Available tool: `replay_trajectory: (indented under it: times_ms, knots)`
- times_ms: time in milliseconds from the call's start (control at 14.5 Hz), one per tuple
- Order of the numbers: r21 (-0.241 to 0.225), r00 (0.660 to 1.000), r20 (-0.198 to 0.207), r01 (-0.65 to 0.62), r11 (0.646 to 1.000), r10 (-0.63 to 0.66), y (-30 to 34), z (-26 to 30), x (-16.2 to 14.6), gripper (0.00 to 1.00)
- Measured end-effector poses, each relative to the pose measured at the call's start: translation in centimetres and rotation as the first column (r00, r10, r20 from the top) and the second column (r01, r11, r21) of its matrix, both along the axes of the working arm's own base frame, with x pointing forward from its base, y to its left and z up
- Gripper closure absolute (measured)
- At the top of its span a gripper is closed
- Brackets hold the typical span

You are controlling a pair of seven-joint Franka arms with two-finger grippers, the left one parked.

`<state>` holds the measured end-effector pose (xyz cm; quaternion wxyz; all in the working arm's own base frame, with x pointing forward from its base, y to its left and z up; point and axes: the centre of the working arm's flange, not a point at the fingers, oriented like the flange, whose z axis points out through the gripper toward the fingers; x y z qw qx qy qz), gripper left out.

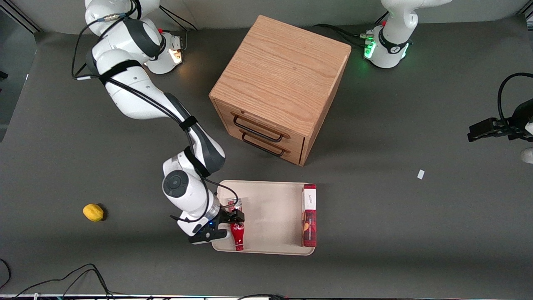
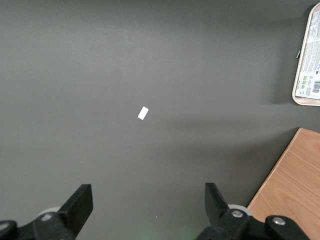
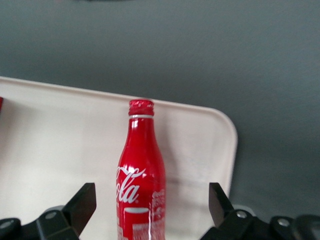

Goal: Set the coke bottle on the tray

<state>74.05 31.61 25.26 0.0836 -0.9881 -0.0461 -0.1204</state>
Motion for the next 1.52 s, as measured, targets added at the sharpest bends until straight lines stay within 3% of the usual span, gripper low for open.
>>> replay_trajectory:
  times_ms: [207, 414, 552, 690, 1034, 1310, 1517]
  knots:
    - [-0.048, 0.998, -0.032, 0.044, 0.998, -0.045, -4.5, 6.6, 0.5, 0.00]
    - [-0.082, 0.995, -0.034, 0.096, 0.992, -0.099, -10.1, 12.7, -1.1, 0.00]
    - [-0.073, 0.985, -0.079, 0.145, 0.987, -0.151, -12.8, 16.6, -3.6, 0.00]
    - [-0.092, 0.975, -0.118, 0.176, 0.980, -0.186, -16.2, 20.5, -6.5, 0.00]
    - [-0.131, 0.968, -0.122, 0.202, 0.971, -0.218, -25.2, 26.5, -14.6, 0.00]
    - [-0.156, 0.956, -0.191, 0.193, 0.969, -0.221, -28.8, 31.0, -21.3, 0.00]
    - [-0.153, 0.962, -0.197, 0.161, 0.975, -0.190, -30.6, 33.4, -23.3, 0.00]
